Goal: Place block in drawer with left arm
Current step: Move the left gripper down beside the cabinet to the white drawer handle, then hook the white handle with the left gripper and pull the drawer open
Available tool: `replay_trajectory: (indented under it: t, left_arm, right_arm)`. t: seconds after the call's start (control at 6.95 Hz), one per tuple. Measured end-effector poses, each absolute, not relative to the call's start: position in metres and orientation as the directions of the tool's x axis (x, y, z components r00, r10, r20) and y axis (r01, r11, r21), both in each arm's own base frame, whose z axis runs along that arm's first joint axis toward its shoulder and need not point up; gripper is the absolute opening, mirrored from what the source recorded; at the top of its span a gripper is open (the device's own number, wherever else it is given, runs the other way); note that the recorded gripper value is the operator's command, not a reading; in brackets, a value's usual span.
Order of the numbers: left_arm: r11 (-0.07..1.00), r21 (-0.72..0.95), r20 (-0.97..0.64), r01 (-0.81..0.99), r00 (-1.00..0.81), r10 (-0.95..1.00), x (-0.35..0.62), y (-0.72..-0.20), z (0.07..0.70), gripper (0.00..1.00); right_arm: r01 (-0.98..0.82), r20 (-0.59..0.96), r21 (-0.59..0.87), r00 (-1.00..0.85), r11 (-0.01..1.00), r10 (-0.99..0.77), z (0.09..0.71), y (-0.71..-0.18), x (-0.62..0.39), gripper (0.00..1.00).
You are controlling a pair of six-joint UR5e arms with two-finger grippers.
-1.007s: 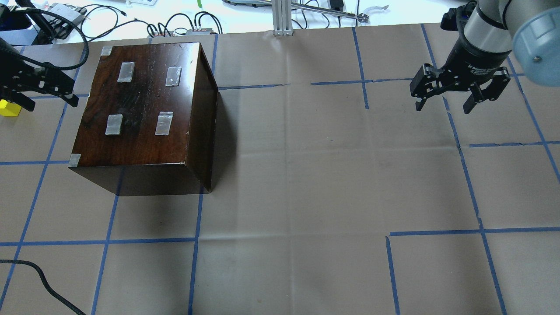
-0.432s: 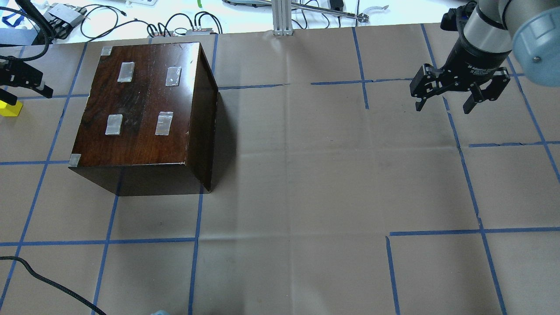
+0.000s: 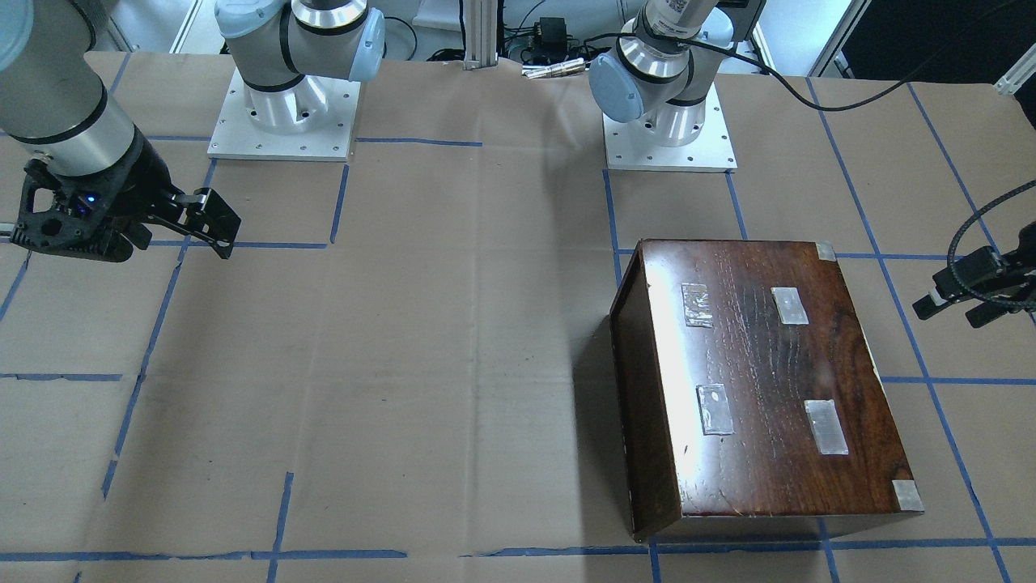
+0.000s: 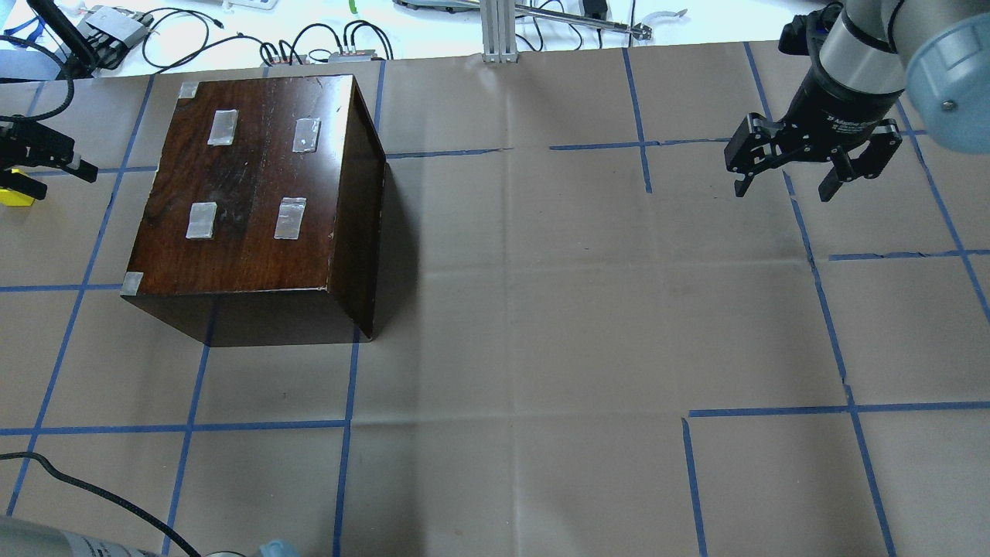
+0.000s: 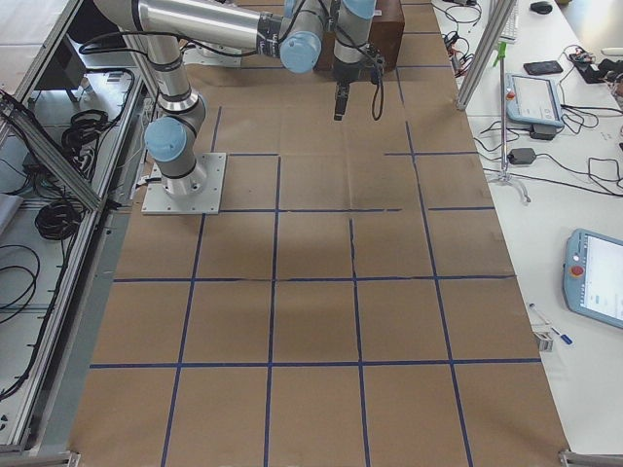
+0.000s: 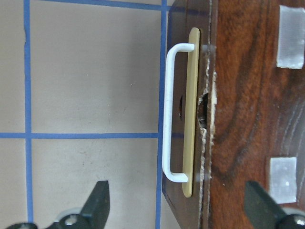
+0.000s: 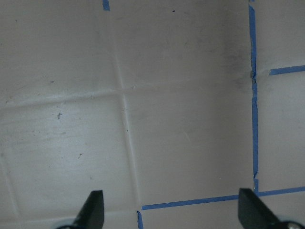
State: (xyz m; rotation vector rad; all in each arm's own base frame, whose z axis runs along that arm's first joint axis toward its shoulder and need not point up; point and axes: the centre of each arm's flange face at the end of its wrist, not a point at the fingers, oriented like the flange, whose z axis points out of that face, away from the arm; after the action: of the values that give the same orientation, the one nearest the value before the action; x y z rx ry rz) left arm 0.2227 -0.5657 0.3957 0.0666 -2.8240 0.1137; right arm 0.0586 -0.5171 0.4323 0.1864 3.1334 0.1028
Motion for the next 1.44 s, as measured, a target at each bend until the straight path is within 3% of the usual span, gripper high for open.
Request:
replay_trajectory:
  t: [1.44]
  left_arm:
    - [1.0, -0.002, 0.392, -0.028, -0.92, -0.025, 0.222, -0.595, 0.3, 0.99]
  right_arm:
    - [0.118, 0.003, 0.065, -0.993, 0.991, 0.118, 0.432, -0.517, 0.059, 1.0]
